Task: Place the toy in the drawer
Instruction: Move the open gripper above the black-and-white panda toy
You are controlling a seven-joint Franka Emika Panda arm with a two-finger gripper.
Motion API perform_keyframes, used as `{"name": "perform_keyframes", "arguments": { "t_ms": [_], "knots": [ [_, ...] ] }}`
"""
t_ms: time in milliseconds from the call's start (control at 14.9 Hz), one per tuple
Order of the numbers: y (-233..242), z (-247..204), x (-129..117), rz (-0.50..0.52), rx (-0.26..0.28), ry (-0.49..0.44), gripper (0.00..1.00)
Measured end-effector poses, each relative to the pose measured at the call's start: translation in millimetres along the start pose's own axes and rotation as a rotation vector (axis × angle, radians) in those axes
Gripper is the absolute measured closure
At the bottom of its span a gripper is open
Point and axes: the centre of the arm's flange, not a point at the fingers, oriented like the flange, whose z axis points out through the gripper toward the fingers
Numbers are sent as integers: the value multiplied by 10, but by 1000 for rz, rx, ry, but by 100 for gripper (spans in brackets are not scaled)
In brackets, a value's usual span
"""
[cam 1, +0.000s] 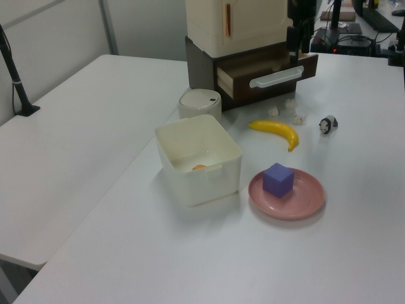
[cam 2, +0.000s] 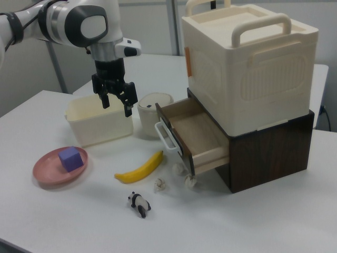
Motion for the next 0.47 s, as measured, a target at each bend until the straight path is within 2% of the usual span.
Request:
{"name": "perform_keyframes", "arguments": {
  "t_ms": [471],
  "knots": [
    [168, -155, 17, 36, -1, 32, 0]
  ]
}}
